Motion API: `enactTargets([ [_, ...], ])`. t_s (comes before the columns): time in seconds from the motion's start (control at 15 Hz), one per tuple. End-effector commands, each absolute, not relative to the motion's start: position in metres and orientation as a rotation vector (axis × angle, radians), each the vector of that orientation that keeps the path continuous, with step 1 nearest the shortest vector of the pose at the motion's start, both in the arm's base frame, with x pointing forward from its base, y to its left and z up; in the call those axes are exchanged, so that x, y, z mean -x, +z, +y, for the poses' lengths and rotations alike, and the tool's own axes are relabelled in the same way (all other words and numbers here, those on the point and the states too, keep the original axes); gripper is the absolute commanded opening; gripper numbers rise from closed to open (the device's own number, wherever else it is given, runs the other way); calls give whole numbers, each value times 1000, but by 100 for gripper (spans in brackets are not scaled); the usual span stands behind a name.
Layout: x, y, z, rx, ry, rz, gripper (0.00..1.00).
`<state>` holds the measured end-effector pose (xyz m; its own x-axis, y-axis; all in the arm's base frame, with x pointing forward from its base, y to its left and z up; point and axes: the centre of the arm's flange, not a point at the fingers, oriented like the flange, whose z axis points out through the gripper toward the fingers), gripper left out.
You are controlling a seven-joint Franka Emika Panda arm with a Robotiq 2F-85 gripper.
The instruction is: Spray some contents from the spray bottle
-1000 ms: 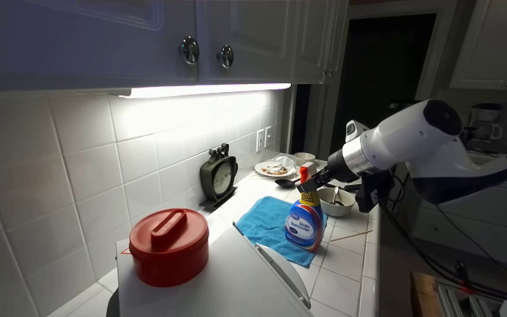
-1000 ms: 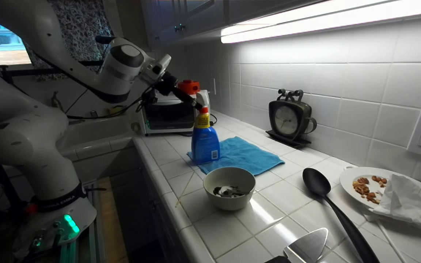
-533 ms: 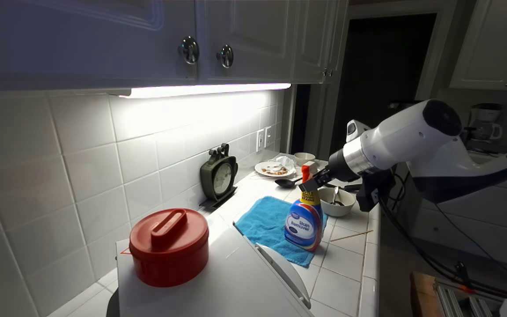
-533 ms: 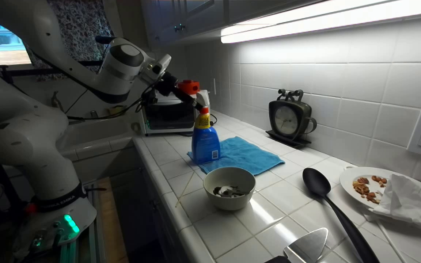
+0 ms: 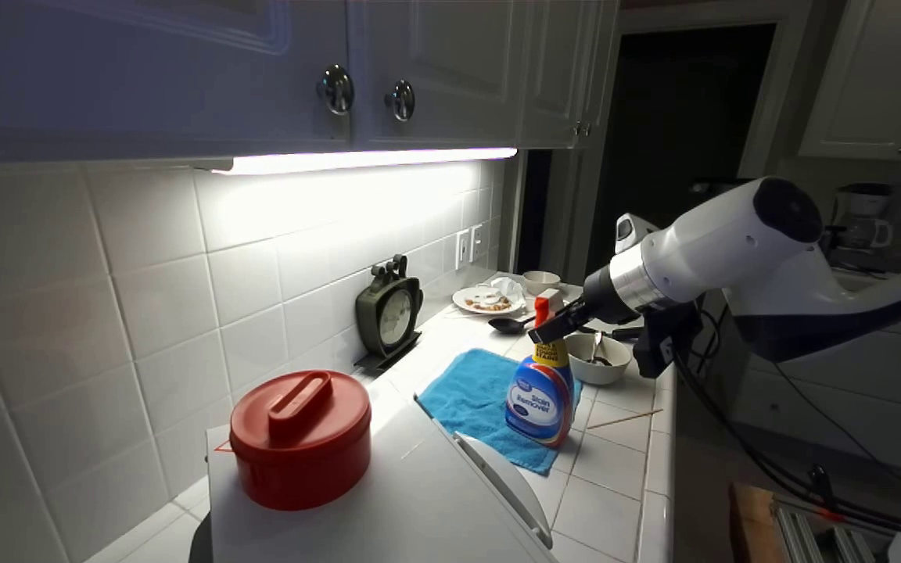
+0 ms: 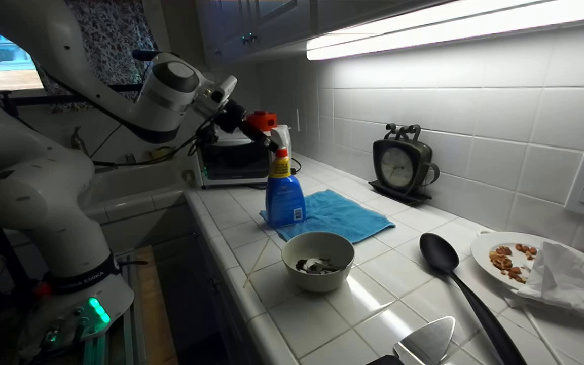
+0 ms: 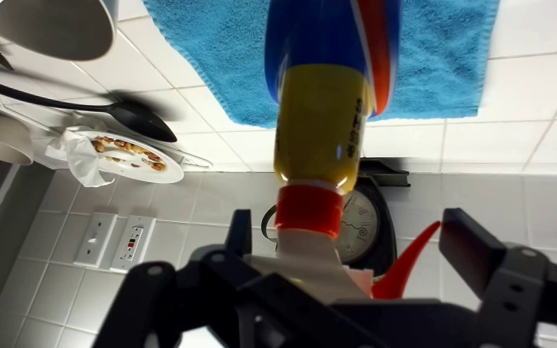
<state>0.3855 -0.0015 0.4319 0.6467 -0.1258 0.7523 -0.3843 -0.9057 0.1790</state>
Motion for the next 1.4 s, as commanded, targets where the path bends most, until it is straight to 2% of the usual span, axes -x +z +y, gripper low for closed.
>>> enactTargets([
  [0.0,-360,430,-1,-2535,1146,-413,100],
  [0.47,-361,433,1,-2699,1023,-365,100],
  [0.73,-358,437,2,-2784,849,-337,100],
  [1.07,-339,447,0,-2822,587,-328,100],
  [1.33,-314,476,-13,-2867,556,-341,100],
])
